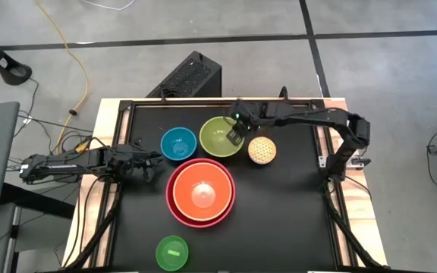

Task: Nest bowls inside each other
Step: Stack the light green bowl on top of the orange bowl

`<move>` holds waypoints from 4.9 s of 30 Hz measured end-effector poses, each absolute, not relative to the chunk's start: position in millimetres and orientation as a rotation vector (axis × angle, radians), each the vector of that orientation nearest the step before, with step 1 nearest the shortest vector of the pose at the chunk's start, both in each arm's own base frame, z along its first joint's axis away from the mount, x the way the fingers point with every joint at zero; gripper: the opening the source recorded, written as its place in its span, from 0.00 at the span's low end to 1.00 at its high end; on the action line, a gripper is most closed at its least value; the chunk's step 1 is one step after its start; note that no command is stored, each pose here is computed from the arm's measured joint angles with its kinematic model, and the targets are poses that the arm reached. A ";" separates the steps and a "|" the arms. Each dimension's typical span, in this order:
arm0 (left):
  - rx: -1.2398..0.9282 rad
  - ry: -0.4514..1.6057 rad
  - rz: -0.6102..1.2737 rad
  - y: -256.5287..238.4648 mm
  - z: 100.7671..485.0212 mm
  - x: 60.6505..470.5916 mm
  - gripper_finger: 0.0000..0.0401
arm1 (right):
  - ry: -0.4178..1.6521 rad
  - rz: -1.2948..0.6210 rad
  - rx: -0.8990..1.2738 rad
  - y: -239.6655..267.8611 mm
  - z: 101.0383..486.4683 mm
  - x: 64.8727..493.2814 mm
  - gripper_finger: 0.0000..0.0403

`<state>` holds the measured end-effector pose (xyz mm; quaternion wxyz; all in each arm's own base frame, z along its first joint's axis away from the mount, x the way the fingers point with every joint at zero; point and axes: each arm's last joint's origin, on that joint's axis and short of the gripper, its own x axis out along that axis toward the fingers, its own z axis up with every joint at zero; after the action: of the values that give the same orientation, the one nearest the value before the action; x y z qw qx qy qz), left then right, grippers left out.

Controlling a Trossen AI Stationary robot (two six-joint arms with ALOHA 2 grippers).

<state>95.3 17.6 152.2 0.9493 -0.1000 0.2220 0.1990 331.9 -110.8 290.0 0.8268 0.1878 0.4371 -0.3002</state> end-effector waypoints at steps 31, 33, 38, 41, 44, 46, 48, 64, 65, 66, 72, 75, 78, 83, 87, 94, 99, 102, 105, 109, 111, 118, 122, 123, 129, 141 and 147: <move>-0.203 0.452 0.404 17.6 152.2 95.3 0.22 | 0.856 -0.648 0.533 -158.1 208.9 308.8 0.56; -0.203 0.452 0.405 17.6 152.3 95.3 0.22 | 0.853 -0.640 0.531 -156.1 208.9 310.1 0.56; -0.203 0.452 0.405 17.6 152.2 95.3 0.22 | 0.810 -0.626 0.523 -154.5 211.7 314.6 0.56; -0.203 0.452 0.404 17.6 152.2 95.3 0.22 | 0.788 -0.602 0.524 -152.5 213.2 317.6 0.56; -0.203 0.452 0.405 17.6 152.2 95.3 0.22 | 0.784 -0.592 0.534 -148.6 213.5 319.6 0.56; -0.203 0.452 0.404 17.6 152.2 95.3 0.22 | 0.789 -0.580 0.529 -144.3 213.3 321.6 0.56; -0.203 0.452 0.404 17.6 152.2 95.3 0.22 | 0.792 -0.568 0.528 -139.2 212.3 324.4 0.56; -0.204 0.452 0.403 17.6 152.2 95.3 0.22 | 0.871 -0.555 0.537 -130.5 176.6 342.0 0.26; -0.204 0.453 0.403 17.6 152.1 95.3 0.22 | 0.865 -0.557 0.540 -130.8 176.9 342.3 0.20; -0.204 0.453 0.404 17.6 152.1 95.3 0.22 | 0.852 -0.553 0.544 -131.3 179.1 342.5 0.15; -0.204 0.453 0.404 17.6 152.2 95.3 0.22 | 0.790 -0.547 0.527 -134.1 203.4 340.6 0.06; -0.203 0.453 0.404 17.6 152.1 95.3 0.22 | 0.714 -0.559 0.497 -137.4 231.2 336.9 0.06; -0.203 0.452 0.404 17.6 152.2 95.3 0.22 | 0.620 -0.604 0.438 -136.9 266.8 330.5 0.04; -0.204 0.452 0.404 17.6 152.2 95.3 0.22 | 0.473 -0.621 0.354 -122.5 308.7 320.7 0.04; -0.204 0.452 0.404 17.6 152.2 95.3 0.22 | 0.355 -0.528 0.353 -96.1 333.4 320.8 0.05; -0.203 0.452 0.404 17.6 152.2 95.3 0.22 | 0.317 -0.312 0.367 -27.0 328.6 347.5 0.04; -0.203 0.451 0.405 17.6 152.2 95.3 0.22 | 0.323 -0.188 0.396 20.4 310.6 367.7 0.05; -0.203 0.451 0.404 17.6 152.2 95.3 0.22 | 0.341 -0.157 0.437 37.2 296.7 377.4 0.05; -0.203 0.452 0.404 17.6 152.2 95.3 0.22 | 0.393 -0.161 0.473 46.3 277.8 387.3 0.05; -0.203 0.451 0.404 17.6 152.2 95.3 0.22 | 0.463 -0.157 0.500 50.9 260.9 398.8 0.05; -0.203 0.452 0.405 17.6 152.2 95.3 0.22 | 0.505 -0.155 0.510 50.8 260.4 403.2 0.05; -0.203 0.452 0.404 17.6 152.2 95.3 0.22 | 0.728 -0.206 0.476 56.4 246.8 417.3 0.05; -0.203 0.452 0.404 17.6 152.1 95.3 0.22 | 0.810 -0.224 0.449 61.2 243.2 424.6 0.05; -0.203 0.452 0.404 17.6 152.2 95.3 0.22 | 0.834 -0.234 0.444 61.1 239.0 425.9 0.05; -0.203 0.452 0.404 17.6 152.1 95.3 0.22 | 0.853 -0.237 0.423 61.3 231.9 432.5 0.06; -0.203 0.452 0.405 17.6 152.3 95.3 0.22 | 0.840 -0.245 0.424 54.4 236.6 431.8 0.23; -0.203 0.452 0.404 17.6 152.2 95.3 0.22 | 0.846 -0.234 0.427 52.1 238.5 430.9 0.30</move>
<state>95.3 17.6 152.2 0.9493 -0.1000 0.2220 0.1987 430.9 52.1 238.5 0.8833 0.2051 0.4063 -0.1126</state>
